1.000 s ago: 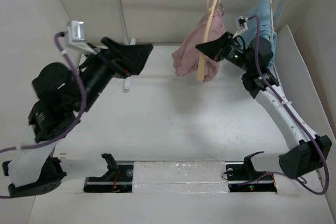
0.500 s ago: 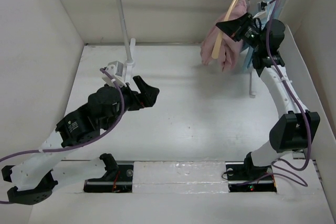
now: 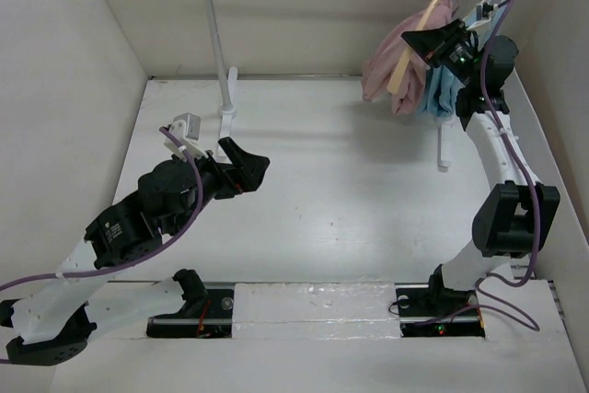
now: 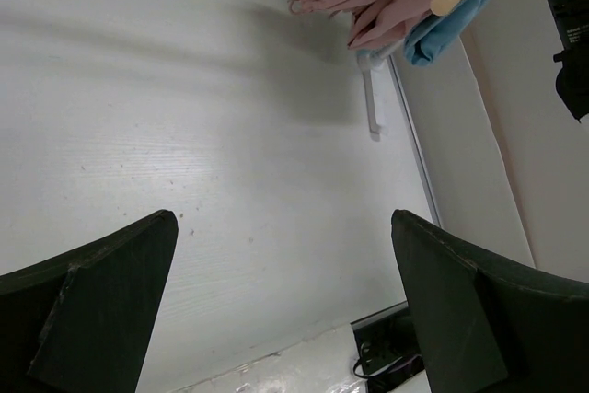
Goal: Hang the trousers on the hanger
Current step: Place the hanger at the clothesline.
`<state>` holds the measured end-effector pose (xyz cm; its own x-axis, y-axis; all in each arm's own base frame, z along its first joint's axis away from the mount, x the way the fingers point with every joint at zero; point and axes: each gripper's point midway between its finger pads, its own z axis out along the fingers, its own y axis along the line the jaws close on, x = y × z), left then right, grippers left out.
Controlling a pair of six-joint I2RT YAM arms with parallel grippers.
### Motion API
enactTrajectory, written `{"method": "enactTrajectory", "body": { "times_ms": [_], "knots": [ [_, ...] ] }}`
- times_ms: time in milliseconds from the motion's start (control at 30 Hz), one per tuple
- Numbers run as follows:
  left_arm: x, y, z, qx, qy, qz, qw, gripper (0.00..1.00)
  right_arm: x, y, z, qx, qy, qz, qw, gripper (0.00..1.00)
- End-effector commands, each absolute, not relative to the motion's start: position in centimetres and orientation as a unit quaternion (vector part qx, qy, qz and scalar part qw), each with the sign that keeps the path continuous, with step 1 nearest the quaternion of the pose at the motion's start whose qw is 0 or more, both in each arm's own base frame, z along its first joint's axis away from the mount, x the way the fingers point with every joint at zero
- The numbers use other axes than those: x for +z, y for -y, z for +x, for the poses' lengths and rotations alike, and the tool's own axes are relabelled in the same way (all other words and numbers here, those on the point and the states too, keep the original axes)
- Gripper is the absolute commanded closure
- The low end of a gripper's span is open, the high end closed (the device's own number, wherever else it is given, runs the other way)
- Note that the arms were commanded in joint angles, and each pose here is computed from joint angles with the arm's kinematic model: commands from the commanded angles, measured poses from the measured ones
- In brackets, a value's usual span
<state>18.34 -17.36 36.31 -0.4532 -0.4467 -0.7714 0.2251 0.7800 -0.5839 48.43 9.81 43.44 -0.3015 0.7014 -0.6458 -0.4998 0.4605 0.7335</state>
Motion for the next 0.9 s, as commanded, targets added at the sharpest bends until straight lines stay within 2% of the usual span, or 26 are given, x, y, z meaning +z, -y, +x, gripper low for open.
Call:
{"method": "enactTrajectory", "body": {
  "times_ms": [0, 333, 467, 567, 600, 667, 700, 767, 800, 867],
  "knots": [
    [36.6, 17.2, 18.7, -0.324, -0.784, -0.085, 0.523, 0.01, 46.6, -9.4, 47.8, 0.503, -0.577, 0.028, 0.643, 1.0],
    [36.5, 17.6, 18.8, -0.328, -0.785, -0.086, 0.519, 0.01, 43.6, -8.8, 48.9, 0.494, -0.599, 0.047, 0.629, 0.97],
    [36.5, 18.0, 18.9, -0.328, -0.786, -0.083, 0.517, 0.01, 43.0, -8.7, 49.1, 0.49, -0.605, 0.051, 0.626, 0.86],
    [36.5, 18.2, 19.0, -0.328, -0.787, -0.081, 0.516, 0.01, 43.5, -8.4, 49.1, 0.488, -0.604, 0.046, 0.628, 0.67],
    [36.6, 18.3, 19.1, -0.327, -0.787, -0.081, 0.517, 0.01, 44.1, -8.5, 48.7, 0.486, -0.601, 0.041, 0.633, 0.52],
    [36.4, 18.5, 19.3, -0.324, -0.788, -0.081, 0.517, 0.01, 44.4, -8.5, 48.1, 0.478, -0.602, 0.032, 0.639, 0.42],
    [36.5, 18.5, 19.3, -0.325, -0.788, -0.08, 0.517, 0.01, 45.2, -8.5, 47.1, 0.472, -0.598, 0.028, 0.647, 0.34],
    [36.7, 18.7, 19.5, -0.324, -0.787, -0.082, 0.519, 0.01, 45.3, -7.6, 46.5, 0.447, -0.604, 0.034, 0.659, 0.32],
    [36.7, 18.8, 19.5, -0.324, -0.787, -0.08, 0.519, 0.01, 45.6, -7.5, 46.0, 0.439, -0.605, 0.033, 0.663, 0.25],
    [36.8, 18.9, 19.8, -0.32, -0.787, -0.08, 0.521, 0.01, 46.6, -6.8, 44.4, 0.399, -0.61, 0.033, 0.683, 0.0]
  ]
}}
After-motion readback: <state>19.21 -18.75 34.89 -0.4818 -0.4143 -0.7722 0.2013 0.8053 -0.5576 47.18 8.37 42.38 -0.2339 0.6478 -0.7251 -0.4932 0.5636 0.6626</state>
